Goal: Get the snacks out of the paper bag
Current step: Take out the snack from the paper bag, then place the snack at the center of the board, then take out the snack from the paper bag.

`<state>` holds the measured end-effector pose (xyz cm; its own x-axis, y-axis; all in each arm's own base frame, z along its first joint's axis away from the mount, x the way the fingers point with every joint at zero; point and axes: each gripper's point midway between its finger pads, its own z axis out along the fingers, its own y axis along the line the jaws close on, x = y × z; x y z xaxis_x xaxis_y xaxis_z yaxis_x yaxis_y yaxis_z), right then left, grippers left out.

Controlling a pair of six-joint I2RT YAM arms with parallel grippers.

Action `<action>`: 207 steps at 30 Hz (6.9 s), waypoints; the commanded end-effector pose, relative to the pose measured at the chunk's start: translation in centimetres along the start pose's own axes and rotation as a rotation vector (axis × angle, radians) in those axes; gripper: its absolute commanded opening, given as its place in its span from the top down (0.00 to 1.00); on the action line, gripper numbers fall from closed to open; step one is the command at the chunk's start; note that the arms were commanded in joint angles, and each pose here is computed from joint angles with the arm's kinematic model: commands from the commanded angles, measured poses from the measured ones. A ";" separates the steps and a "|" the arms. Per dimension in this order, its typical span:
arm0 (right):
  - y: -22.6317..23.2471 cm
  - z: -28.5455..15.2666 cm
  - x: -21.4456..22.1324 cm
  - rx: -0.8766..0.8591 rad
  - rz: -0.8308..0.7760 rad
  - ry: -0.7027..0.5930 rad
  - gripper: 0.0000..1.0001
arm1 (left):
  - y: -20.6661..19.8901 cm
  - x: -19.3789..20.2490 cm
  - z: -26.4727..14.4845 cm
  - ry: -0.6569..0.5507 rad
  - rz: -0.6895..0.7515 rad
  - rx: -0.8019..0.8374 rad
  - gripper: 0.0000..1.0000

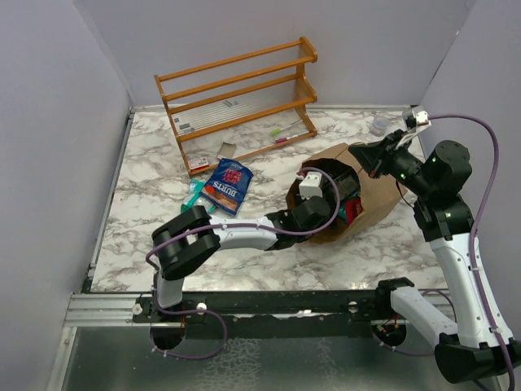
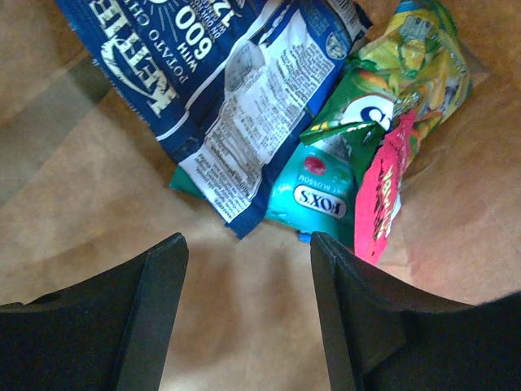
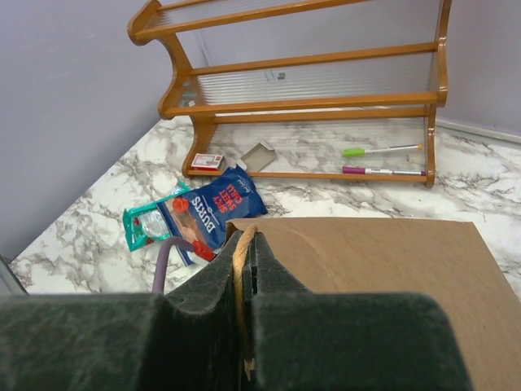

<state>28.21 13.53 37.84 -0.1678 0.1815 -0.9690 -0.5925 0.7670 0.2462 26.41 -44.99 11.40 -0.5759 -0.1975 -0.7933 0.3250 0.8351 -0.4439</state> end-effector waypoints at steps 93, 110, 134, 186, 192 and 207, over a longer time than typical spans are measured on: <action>-0.3 -0.1 -0.6 0.023 -0.026 -0.030 0.98 | 17.4 -19.1 -22.2 -0.526 0.189 -0.436 1.00; -0.3 -0.4 -0.6 0.027 -0.029 -0.034 0.98 | 16.9 -24.8 -15.7 -0.515 0.047 -0.341 1.00; -0.1 -0.8 -1.3 0.038 -0.036 -0.048 0.98 | 12.4 -27.3 0.4 -0.165 0.148 0.106 1.00; 0.0 -0.2 -0.8 0.009 -0.027 -0.036 0.98 | 9.5 -11.0 -14.1 -0.118 0.023 0.174 0.42; 0.3 -0.4 -0.8 0.001 -0.017 -0.036 0.98 | 3.8 -8.9 -12.9 -0.173 0.052 0.171 0.43; 0.8 -0.6 -1.0 -0.013 -0.008 -0.045 0.98 | -1.5 -5.1 -3.0 -0.138 0.178 0.009 0.55</action>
<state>28.00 13.19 37.92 -0.1609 0.1916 -0.9682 -0.5754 0.7788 0.2498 24.76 -43.18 17.97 -0.4478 -0.1131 -0.8870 0.4680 0.8156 -0.3402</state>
